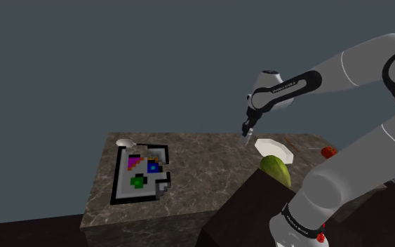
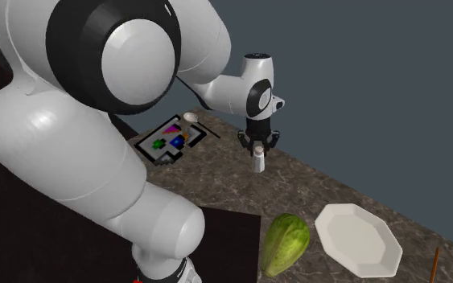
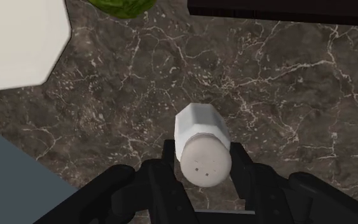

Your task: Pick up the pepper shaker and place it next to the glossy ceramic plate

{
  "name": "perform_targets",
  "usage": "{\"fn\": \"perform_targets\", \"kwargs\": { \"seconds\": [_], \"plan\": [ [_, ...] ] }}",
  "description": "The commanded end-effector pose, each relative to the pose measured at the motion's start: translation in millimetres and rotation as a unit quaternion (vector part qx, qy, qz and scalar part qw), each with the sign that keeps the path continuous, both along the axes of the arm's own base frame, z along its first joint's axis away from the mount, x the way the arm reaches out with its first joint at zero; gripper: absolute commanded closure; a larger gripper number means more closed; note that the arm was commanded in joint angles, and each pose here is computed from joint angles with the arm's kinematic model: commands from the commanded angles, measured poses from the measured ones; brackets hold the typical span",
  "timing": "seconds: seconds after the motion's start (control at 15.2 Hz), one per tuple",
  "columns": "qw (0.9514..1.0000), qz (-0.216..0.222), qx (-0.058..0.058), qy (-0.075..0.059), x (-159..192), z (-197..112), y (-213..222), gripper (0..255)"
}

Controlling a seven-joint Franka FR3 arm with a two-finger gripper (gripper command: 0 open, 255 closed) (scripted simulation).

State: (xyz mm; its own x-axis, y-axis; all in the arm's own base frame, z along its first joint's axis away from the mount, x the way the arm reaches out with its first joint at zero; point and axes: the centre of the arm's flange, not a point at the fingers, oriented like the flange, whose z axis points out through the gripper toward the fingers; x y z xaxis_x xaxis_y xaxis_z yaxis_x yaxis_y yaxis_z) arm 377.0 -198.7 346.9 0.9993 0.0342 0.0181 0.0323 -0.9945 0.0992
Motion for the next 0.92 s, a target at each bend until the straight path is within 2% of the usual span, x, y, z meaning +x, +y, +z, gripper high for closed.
{"fn": "perform_targets", "kwargs": {
  "seconds": [0.0,0.86],
  "plan": [
    [1.0000,0.001,0.000,0.000,-21,0,-13,255],
    [1.0000,0.001,0.000,0.000,-161,0,-113,255]
  ]
}}
